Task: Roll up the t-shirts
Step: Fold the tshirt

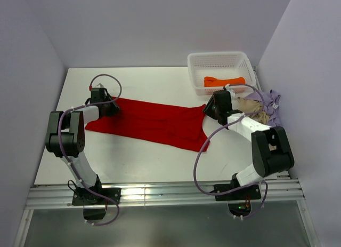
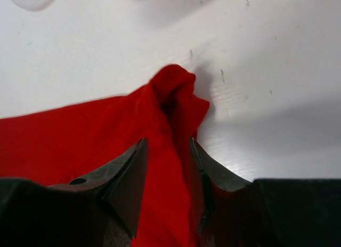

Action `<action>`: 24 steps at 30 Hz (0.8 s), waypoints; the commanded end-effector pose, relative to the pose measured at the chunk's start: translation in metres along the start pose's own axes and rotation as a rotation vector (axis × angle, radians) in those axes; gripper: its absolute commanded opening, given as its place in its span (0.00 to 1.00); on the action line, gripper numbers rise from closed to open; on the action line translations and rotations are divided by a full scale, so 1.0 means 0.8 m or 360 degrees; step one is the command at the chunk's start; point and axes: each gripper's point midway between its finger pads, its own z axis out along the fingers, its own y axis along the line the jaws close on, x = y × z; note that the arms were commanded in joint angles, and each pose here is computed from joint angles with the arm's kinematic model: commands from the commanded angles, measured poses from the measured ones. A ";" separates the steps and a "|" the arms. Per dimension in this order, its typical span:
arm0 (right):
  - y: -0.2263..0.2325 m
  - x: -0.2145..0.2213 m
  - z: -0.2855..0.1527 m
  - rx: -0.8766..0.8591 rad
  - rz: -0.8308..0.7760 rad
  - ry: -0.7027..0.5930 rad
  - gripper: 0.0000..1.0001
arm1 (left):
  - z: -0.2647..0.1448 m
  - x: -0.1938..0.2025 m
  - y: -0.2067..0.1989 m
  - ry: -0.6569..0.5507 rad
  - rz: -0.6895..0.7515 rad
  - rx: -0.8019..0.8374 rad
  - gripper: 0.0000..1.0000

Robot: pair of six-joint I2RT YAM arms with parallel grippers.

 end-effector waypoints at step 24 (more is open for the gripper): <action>-0.037 -0.020 0.072 0.0385 0.0132 0.0053 0.02 | -0.002 0.020 0.023 0.0087 0.0019 -0.0124 0.34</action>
